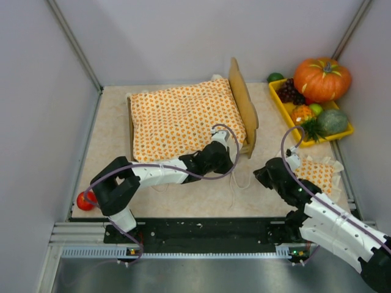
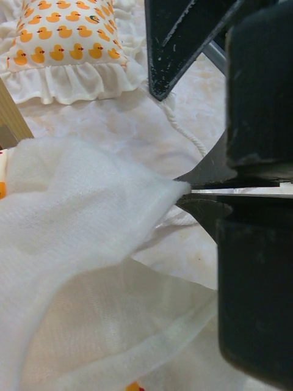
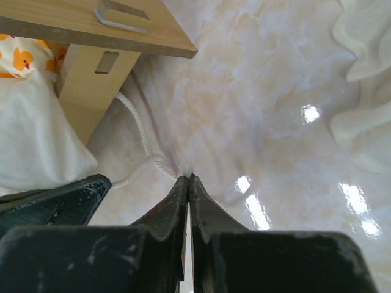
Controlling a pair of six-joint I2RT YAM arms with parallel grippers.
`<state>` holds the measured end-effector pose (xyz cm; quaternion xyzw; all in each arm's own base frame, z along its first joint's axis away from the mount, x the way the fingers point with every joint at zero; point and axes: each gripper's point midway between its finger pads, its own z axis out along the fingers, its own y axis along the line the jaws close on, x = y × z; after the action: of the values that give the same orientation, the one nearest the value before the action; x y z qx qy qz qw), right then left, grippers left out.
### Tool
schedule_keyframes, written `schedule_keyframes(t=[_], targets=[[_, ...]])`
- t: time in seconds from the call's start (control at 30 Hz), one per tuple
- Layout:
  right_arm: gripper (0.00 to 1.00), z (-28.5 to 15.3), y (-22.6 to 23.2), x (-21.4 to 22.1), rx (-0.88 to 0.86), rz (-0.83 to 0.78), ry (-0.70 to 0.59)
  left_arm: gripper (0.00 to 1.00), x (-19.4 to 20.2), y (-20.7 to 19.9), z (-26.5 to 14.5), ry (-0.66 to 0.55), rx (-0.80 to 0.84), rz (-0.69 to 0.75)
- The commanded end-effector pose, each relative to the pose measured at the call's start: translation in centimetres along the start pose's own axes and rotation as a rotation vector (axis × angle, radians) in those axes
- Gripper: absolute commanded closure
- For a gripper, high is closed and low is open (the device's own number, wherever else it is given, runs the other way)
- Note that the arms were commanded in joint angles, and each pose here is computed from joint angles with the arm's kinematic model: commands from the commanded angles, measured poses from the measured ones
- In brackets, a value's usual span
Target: Set up the pet bed
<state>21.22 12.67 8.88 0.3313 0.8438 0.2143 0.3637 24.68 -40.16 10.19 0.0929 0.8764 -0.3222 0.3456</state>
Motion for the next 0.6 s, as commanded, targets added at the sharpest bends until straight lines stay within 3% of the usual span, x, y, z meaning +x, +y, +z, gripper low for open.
schedule_keyframes(t=[0.0, 0.37, 0.57], targets=[[1.00, 0.1, 2.7, -1.2, -0.092, -0.020, -0.027, 1.00, -0.9, -1.0, -1.8, -0.018, 0.051, 0.014], [1.00, 1.2, 8.2, 0.8, -0.268, -0.138, 0.106, 1.00, 0.4, -1.8, -2.4, 0.028, 0.134, 0.040], [1.00, 3.1, 10.1, 0.9, -0.301, -0.131, 0.098, 1.00, 0.8, -2.9, -2.9, 0.059, 0.194, 0.055]])
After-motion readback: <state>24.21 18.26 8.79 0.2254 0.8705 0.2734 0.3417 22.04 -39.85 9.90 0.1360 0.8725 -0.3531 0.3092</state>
